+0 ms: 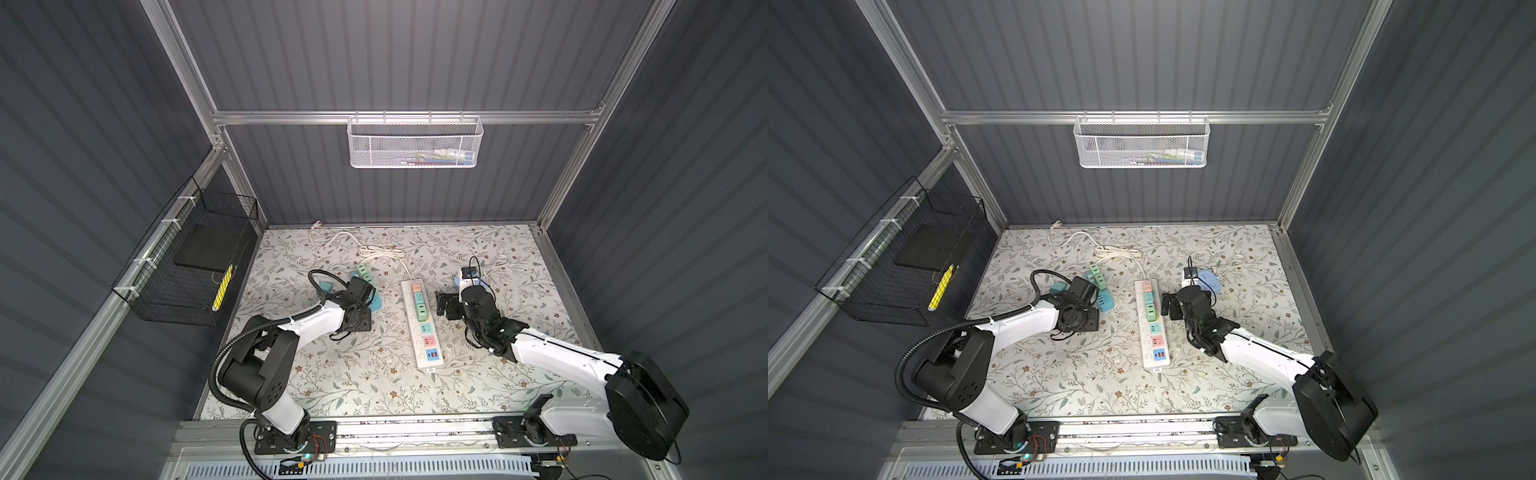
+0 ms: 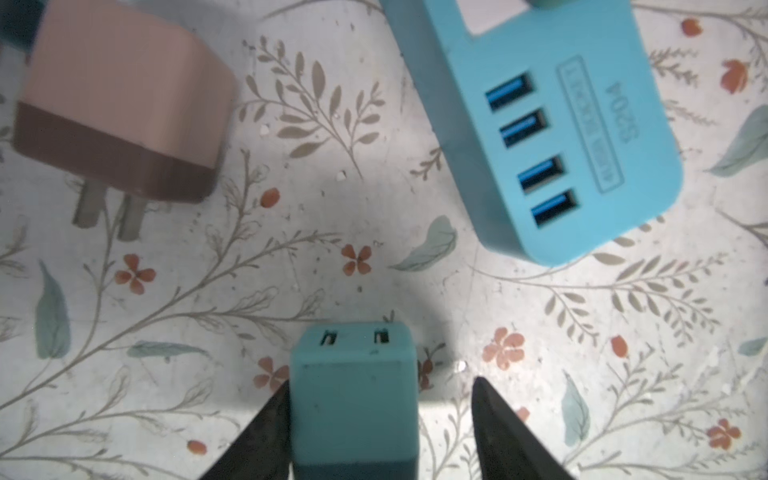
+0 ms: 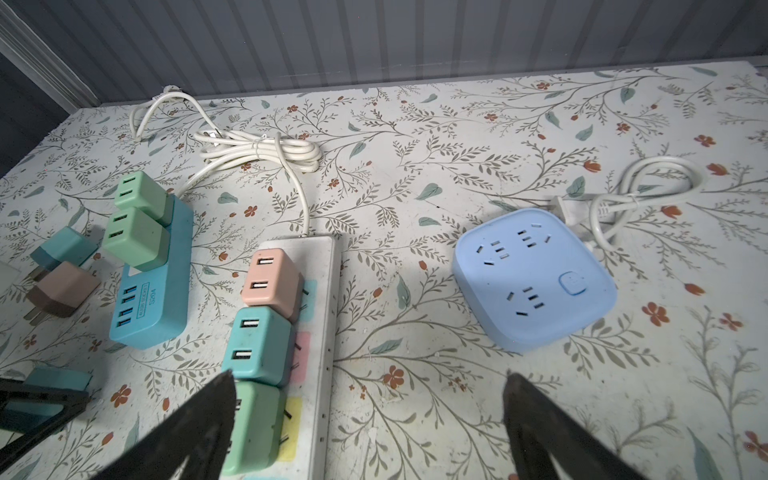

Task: Insert the plug
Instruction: 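Lift teal adapter with left gripper toward the strip while right gripper approaches, then close right gripper on the teal adapter while left gripper opens and draws back, then lower teal adapter into the socket beside the green adapter and open right gripper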

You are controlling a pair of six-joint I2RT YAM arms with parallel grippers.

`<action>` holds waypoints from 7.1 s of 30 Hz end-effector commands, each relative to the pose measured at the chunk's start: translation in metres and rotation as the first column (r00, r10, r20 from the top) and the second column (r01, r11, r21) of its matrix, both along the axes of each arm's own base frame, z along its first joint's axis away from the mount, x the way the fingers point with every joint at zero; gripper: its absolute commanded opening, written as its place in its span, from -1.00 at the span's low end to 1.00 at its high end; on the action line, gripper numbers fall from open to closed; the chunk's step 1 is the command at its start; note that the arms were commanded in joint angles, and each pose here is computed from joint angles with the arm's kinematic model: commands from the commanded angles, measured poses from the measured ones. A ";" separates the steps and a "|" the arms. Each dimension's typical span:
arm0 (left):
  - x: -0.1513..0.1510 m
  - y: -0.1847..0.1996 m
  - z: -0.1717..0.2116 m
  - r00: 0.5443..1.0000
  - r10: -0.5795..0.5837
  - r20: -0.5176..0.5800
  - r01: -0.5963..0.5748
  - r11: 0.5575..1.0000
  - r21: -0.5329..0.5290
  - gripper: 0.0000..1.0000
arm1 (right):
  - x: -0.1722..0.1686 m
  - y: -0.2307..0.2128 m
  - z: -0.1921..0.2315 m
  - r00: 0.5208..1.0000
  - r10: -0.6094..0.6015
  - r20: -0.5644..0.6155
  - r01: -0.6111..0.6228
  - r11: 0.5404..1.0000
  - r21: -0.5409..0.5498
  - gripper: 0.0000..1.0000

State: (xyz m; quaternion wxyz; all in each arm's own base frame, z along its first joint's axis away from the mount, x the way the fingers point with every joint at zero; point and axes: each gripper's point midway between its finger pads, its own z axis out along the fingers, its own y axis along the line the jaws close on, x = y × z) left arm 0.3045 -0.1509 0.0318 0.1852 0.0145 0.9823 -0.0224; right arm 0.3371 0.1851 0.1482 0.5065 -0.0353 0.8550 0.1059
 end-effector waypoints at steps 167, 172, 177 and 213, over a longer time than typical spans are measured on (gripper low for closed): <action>-0.068 0.038 0.083 0.667 0.236 0.707 -0.200 0.970 -0.135 1.00 | -0.062 0.077 -0.069 0.951 0.050 -0.306 -0.062 0.998 -0.029 -0.64; -0.070 0.043 0.084 0.662 0.248 0.707 -0.213 0.967 -0.139 1.00 | -0.062 0.068 -0.072 0.954 -0.003 -0.300 -0.032 0.993 -0.113 -0.64; -0.071 0.046 0.086 0.653 0.258 0.712 -0.220 0.964 -0.148 1.00 | -0.064 0.075 -0.075 0.958 -0.043 -0.284 -0.025 0.973 -0.231 -0.61; -0.076 0.066 0.135 0.582 0.335 0.741 -0.277 0.938 -0.207 1.00 | -0.067 0.082 -0.014 0.969 0.029 -0.247 -0.065 0.988 -0.142 0.49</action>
